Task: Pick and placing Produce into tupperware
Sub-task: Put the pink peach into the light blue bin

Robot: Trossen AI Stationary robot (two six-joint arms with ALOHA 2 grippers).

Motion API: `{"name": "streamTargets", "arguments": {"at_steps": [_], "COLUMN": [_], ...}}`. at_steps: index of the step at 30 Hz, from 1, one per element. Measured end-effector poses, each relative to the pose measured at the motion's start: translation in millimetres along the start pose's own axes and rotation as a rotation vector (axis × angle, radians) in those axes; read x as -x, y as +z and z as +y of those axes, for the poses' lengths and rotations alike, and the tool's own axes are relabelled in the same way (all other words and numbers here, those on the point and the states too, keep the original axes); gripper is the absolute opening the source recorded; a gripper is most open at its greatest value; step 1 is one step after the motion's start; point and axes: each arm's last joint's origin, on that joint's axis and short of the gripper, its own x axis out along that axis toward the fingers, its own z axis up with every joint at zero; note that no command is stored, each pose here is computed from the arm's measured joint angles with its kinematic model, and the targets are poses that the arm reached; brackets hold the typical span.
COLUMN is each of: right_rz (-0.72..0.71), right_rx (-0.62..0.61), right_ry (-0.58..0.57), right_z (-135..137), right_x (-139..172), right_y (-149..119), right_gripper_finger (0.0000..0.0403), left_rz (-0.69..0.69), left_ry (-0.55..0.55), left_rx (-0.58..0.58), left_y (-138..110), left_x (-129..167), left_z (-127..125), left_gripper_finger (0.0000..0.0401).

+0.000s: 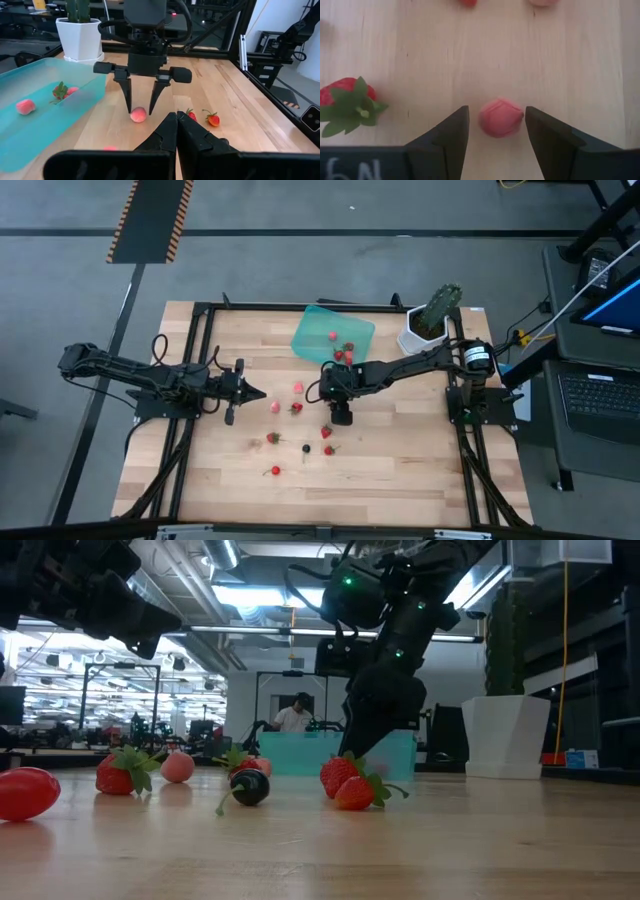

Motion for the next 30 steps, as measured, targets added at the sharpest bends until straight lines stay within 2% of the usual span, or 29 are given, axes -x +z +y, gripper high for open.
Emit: {"name": "streamTargets", "arguments": {"at_steps": [9, 22, 26, 30], "right_rz": [0.001, 0.016, 0.015, 0.021], "right_rx": [-0.004, -0.004, -0.01, -0.047], "right_ry": [0.007, 0.006, 0.005, -0.002], "right_z": [0, 1, -1, -6], "right_x": [0, -15, -15, -16], "right_y": [0, -4, -4, -4], "right_gripper_finger": [0.0196, 0.0193, 0.0163, 0.0103], "left_rz": [0.002, 0.004, 0.003, 0.003], "left_ry": [0.001, 0.001, 0.001, 0.001], "left_rx": [-0.001, -0.001, -0.005, -0.005], "left_y": [0, 0, 0, 0], "left_x": [0, 0, 0, 0], "left_z": [0, 0, 0, 0], "left_gripper_finger": [0.0, 0.0, 0.0, 0.0]}}
